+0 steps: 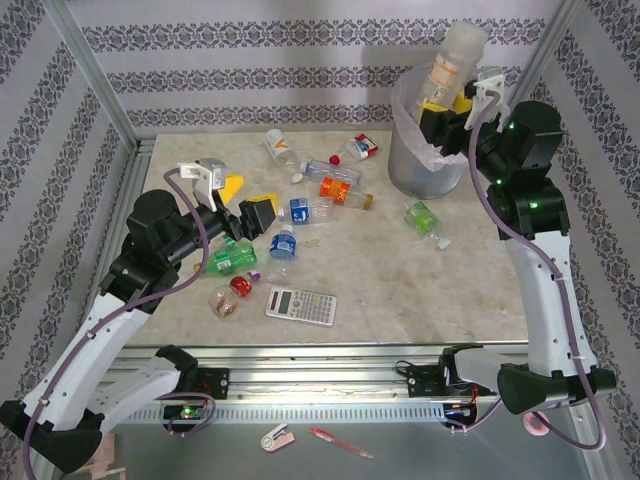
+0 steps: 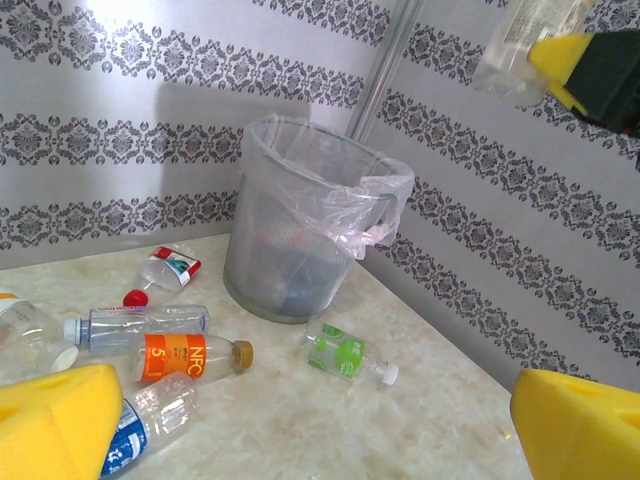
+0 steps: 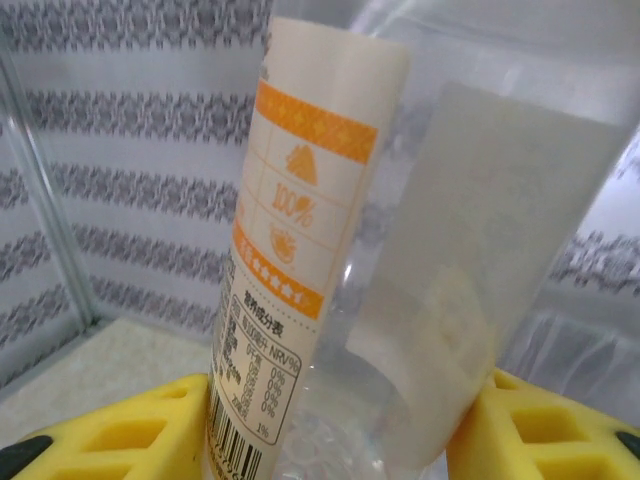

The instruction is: Throw the plastic bottles in the bin

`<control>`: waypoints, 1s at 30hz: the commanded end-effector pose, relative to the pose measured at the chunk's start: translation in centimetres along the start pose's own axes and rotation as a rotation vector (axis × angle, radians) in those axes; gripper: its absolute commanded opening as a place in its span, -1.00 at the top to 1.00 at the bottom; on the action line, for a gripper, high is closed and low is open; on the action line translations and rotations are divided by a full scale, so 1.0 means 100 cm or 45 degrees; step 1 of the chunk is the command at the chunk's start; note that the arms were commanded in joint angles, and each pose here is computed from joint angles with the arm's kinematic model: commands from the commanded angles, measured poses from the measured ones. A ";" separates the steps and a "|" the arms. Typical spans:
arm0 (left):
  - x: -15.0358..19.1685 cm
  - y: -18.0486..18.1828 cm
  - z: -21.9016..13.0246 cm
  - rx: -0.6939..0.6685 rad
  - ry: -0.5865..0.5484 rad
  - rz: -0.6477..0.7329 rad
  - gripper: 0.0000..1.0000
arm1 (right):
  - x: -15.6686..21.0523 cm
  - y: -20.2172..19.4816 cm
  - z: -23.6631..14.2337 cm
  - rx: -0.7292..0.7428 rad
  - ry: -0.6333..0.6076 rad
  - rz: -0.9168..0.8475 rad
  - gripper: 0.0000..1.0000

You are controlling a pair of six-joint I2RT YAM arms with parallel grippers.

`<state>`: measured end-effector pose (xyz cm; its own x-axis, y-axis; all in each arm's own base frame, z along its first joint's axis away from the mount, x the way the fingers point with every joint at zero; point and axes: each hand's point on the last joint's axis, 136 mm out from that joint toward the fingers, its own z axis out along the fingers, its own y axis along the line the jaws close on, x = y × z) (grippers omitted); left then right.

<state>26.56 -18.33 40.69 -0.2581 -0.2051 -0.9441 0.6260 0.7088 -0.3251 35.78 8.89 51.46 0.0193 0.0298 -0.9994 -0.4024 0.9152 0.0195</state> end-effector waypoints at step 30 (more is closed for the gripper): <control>-0.016 -0.012 0.014 0.065 -0.028 0.052 -0.99 | 0.142 -0.143 0.104 0.403 0.769 0.232 -0.43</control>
<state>28.05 -19.18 39.82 -0.2857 -0.1899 -0.9393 0.6206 0.7102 -0.3324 53.62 0.46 41.14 -0.3670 0.0341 -0.9296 -0.0899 0.9933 0.0720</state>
